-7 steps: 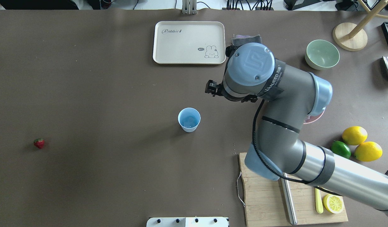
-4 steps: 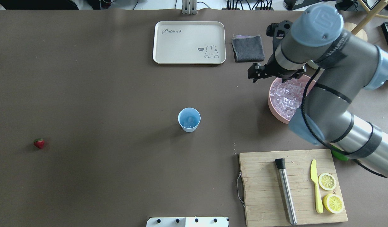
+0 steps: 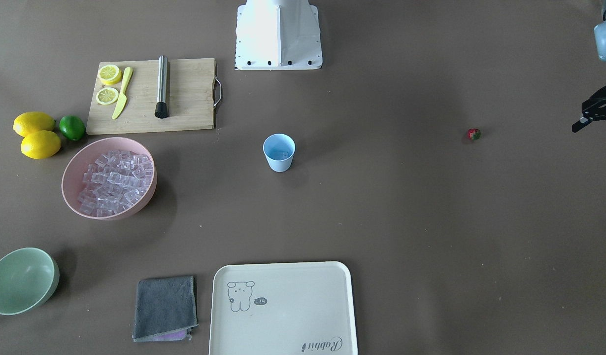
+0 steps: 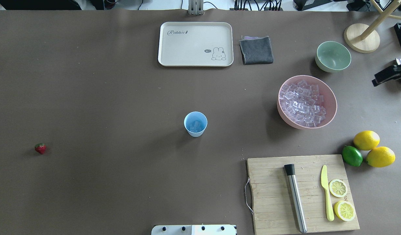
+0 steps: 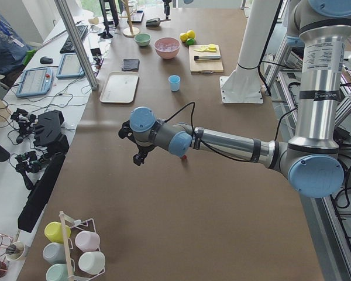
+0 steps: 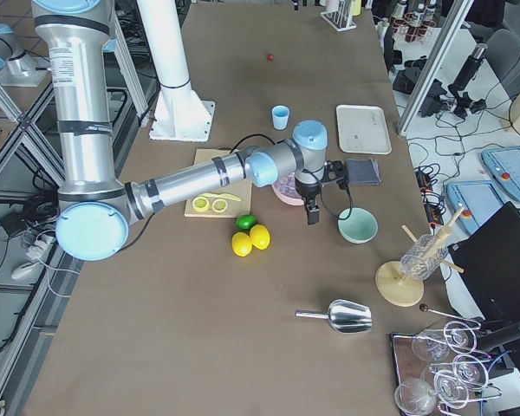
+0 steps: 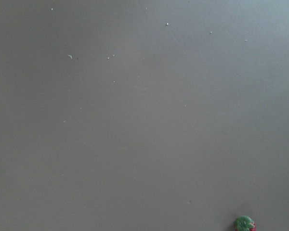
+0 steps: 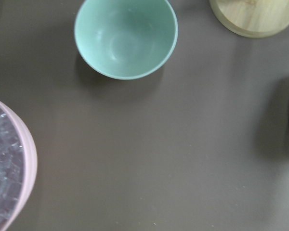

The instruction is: Put ice and strawberries in cup

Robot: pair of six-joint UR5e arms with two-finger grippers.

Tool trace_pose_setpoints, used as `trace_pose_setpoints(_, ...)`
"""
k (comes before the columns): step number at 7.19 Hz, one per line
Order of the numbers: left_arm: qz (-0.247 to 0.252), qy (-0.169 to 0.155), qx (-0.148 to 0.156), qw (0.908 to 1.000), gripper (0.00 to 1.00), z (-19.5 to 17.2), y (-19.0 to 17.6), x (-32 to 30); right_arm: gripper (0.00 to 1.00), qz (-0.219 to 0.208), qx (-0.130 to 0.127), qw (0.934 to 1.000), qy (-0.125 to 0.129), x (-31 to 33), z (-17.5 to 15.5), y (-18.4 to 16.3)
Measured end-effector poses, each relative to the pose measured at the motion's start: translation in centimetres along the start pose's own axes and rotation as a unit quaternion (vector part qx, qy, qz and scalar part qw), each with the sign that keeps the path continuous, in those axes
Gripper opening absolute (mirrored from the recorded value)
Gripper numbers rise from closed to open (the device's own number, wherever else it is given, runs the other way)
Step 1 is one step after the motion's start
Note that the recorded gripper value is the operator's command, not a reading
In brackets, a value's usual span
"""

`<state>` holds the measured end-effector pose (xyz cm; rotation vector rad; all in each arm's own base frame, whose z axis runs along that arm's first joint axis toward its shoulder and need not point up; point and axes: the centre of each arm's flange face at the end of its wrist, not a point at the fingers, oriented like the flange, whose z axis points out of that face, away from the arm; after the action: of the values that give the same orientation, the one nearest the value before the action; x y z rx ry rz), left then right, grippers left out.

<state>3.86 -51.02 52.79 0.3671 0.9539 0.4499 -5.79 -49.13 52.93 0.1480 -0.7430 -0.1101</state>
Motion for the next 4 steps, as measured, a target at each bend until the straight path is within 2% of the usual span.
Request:
trace_pose_setpoints(2,0.011,-0.004,0.003,0.9999,1.0,0.1,-1.1,0.3,1.0,0.073,-0.019,0.9972,0.0,8.9,-0.2,7.5)
trace_pose_setpoints(4,-0.024,-0.001,-0.012,0.9996,1.0,1.6,-0.1,-0.9,1.0,0.108,-0.033,0.9936,0.006,12.5,0.5,11.3)
